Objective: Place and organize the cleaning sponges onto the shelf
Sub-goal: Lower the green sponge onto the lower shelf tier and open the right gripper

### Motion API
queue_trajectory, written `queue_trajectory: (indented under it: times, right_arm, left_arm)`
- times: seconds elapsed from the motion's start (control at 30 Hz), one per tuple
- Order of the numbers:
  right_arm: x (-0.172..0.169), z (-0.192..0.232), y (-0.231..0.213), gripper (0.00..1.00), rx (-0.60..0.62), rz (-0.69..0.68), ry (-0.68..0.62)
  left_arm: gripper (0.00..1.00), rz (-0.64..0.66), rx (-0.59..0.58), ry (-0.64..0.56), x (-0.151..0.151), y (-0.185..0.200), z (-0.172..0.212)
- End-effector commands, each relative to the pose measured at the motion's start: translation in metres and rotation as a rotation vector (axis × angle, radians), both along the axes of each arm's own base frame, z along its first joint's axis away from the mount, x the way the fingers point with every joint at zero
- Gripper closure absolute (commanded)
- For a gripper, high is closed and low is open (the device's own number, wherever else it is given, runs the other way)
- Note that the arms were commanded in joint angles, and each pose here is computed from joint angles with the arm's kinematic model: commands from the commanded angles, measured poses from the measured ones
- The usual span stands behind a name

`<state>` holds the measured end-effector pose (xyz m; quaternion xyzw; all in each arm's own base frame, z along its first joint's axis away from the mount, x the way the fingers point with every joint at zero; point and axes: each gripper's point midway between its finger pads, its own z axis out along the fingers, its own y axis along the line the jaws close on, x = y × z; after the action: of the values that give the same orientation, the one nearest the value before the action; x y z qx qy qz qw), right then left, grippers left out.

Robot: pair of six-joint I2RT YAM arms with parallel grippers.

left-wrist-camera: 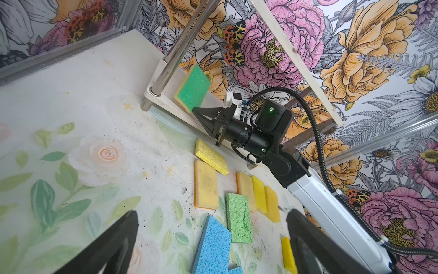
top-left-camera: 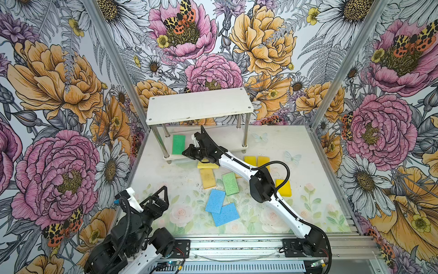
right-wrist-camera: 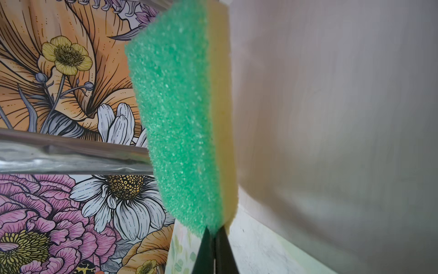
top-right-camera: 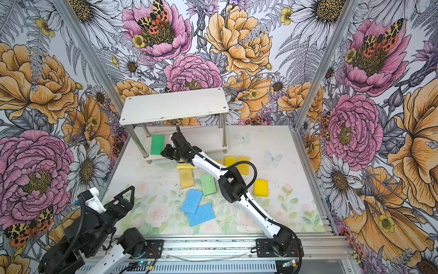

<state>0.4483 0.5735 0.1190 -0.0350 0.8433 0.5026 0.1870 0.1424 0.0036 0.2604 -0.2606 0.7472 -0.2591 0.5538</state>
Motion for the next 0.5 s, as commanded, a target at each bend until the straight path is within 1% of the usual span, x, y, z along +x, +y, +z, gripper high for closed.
queue_trajectory:
  times: [0.0, 0.27, 0.3, 0.37, 0.47]
  right_arm:
    - [0.0119, -0.0141, -0.0052, 1.0, -0.017, -0.039, 0.009]
    - [0.0185, -0.0191, -0.0074, 1.0, -0.016, -0.053, 0.01]
    - [0.0175, -0.0172, -0.0061, 0.96, -0.012, -0.047, 0.007]
    - [0.0163, -0.0174, -0.0055, 0.79, -0.01, -0.038, 0.008]
    - [0.0148, -0.0137, -0.0051, 0.62, -0.006, -0.024, 0.002]
  left_arm:
    - [0.01, 0.009, -0.022, -0.015, -0.0037, 0.0053, 0.006]
    - [0.01, 0.005, -0.02, -0.012, -0.0035, 0.0049, 0.0051]
    - [0.01, 0.005, -0.021, -0.014, -0.0037, 0.0052, 0.0056]
    - [0.01, 0.006, -0.021, -0.014, -0.0035, 0.0053, 0.0052]
    - [0.01, 0.008, -0.023, -0.012, -0.0031, 0.0052, 0.0046]
